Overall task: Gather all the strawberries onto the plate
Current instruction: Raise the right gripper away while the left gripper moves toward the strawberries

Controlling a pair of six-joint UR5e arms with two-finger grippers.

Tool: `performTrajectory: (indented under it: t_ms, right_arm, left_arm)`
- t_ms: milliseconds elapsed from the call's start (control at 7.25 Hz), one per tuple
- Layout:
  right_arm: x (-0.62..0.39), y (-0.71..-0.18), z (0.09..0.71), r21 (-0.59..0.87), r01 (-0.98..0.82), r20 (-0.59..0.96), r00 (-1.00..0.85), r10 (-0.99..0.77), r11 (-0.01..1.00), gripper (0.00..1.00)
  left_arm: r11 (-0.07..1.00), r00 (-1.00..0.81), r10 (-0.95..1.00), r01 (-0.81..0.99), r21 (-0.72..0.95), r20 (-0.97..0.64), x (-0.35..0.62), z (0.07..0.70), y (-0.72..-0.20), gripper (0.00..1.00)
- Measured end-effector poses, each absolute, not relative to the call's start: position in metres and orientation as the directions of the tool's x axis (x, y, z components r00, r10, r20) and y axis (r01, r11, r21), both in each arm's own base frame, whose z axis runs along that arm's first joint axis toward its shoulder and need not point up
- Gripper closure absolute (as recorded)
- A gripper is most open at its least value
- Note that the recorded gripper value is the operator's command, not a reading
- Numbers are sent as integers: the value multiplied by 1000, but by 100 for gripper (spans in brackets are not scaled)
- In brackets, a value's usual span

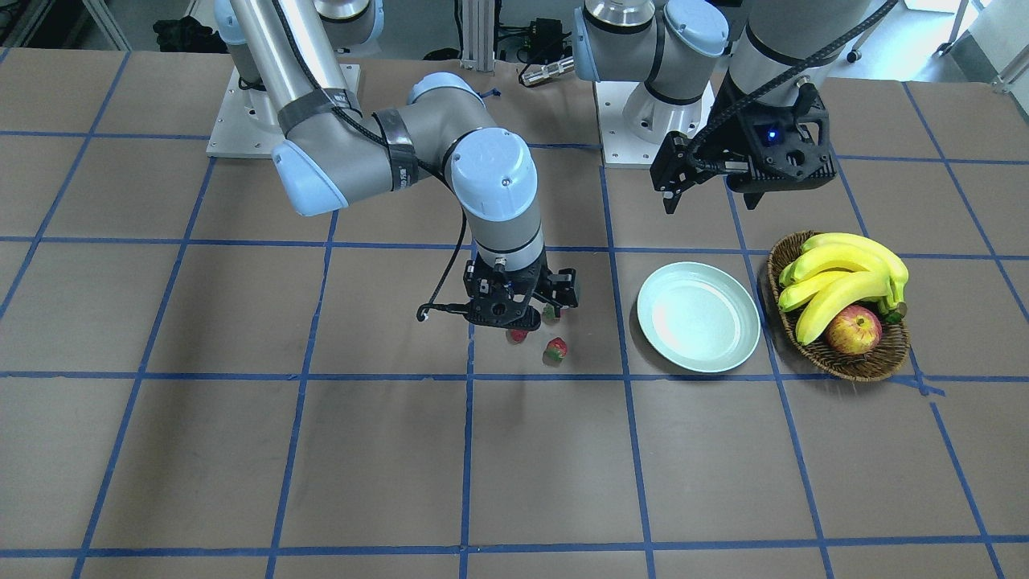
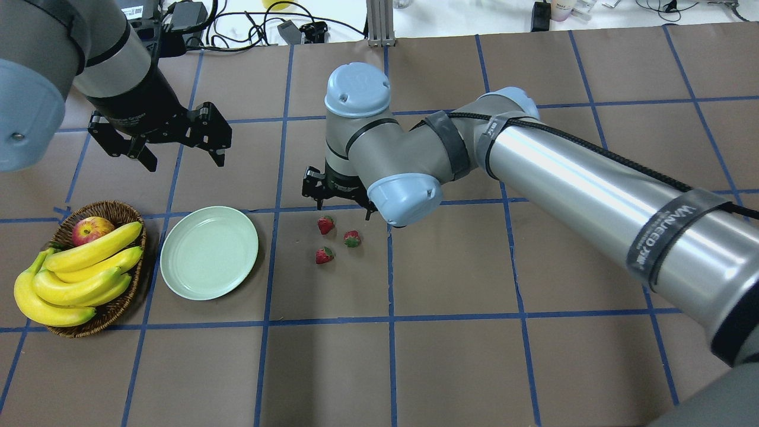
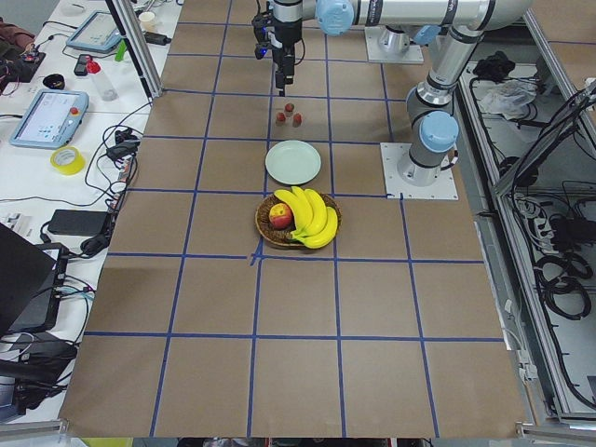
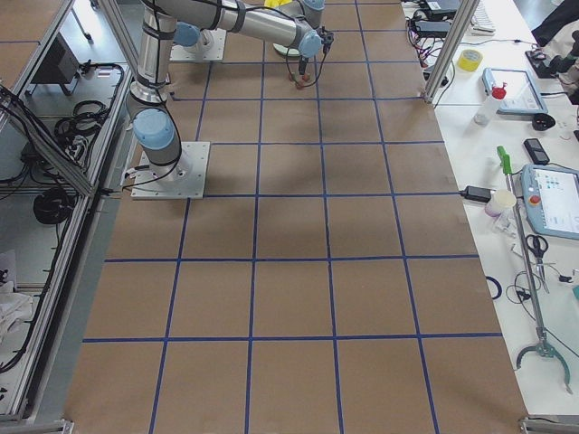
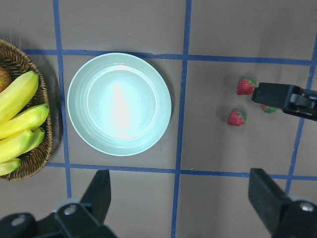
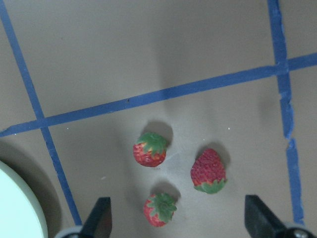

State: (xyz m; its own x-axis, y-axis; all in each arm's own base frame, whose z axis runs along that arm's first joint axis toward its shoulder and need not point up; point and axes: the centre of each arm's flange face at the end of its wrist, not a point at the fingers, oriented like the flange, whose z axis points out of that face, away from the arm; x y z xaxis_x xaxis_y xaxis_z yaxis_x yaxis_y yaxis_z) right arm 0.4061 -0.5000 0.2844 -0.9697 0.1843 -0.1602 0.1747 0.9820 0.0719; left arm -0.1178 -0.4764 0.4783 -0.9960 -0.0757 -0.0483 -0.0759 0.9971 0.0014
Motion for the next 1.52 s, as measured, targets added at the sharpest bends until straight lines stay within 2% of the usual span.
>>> performTrajectory:
  t_ms: [276,552,966,1517]
  right_arm:
    - [332,-515,341,70,161,-127,-977,169,984,0]
    - [246,-521,392,52,70,-65,-995,74,996,0]
    - [148,-514,473,10,-24,12,-1000,-24,1000,0]
    - [129,-501,537,-89,-22,12,-1000,-21,996,0]
  left_arm:
    - [997,-996,-81,-81,4,-40,-118,470,-479,0]
    - [996,-997,-77,-78,31,-25,-119,455,-485,0]
    - [996,-998,-66,-67,62,-16,-127,377,-509,0]
    - [1000,-996,-3,-2,15,86,-174,299,-538,0]
